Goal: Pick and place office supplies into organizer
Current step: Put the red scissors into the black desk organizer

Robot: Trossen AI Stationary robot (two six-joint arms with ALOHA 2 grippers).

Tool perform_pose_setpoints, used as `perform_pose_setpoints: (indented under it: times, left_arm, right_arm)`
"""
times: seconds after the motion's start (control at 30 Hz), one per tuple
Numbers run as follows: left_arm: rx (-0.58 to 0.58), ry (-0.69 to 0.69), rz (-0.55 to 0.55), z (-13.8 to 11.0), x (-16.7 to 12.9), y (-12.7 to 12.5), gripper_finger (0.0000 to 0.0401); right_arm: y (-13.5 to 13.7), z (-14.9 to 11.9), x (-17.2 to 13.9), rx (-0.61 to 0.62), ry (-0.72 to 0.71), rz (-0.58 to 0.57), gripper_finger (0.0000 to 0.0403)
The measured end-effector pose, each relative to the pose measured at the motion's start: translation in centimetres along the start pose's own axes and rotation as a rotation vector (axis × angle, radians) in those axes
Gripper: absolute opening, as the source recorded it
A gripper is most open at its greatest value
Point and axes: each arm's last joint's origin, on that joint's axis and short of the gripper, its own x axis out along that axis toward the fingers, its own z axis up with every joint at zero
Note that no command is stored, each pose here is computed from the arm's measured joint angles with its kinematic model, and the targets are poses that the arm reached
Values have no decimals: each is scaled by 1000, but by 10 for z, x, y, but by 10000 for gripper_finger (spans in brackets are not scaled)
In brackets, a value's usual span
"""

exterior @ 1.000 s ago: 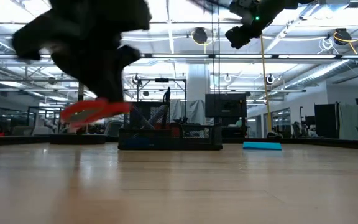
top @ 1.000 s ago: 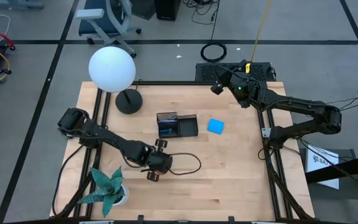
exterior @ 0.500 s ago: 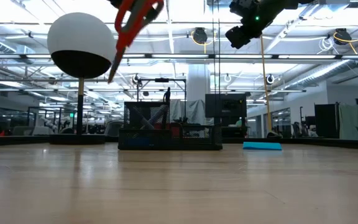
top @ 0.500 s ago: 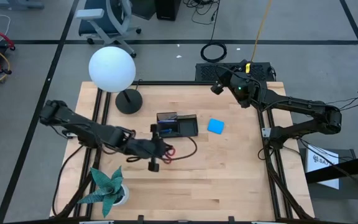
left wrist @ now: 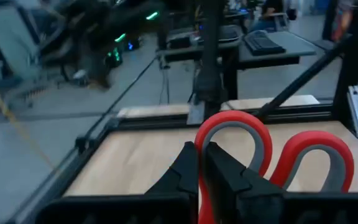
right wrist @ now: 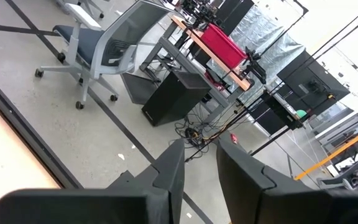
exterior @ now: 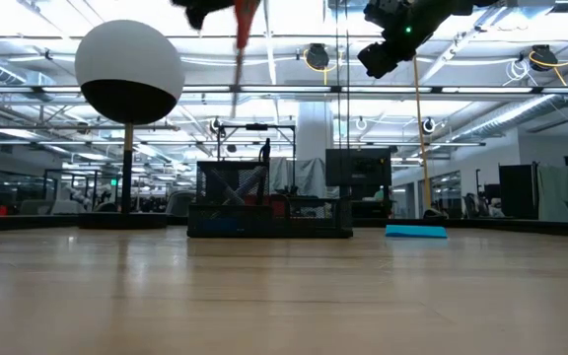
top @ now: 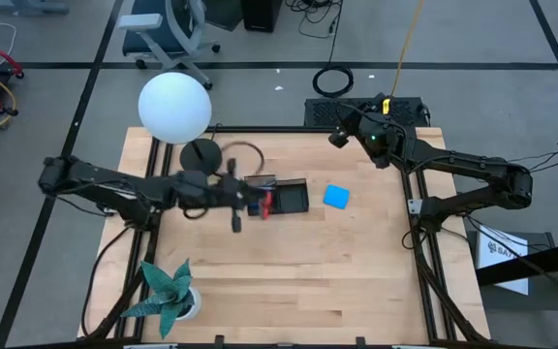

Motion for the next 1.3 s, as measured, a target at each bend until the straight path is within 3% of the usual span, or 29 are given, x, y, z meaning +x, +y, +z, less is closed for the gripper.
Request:
perform_pose_setpoints:
  times: [0.27,0.5,0.7,1.3]
  left_arm:
    - [-151,-197,69,-19,-24,45,13]
    - [-284,-311,83,-36,-30,67,14]
    - [-361,-326,95,-54,-35,75,13]
    - [-480,-260,166,-99,-44,77,18]
  right_arm:
    - [1,-2,0,-5,4,2,84]
    - [1,-2,0,-4,4,0,84]
    - [2,-1,0,-3,-20,48,84]
    - [3,-1,0,-4,-20,48,84]
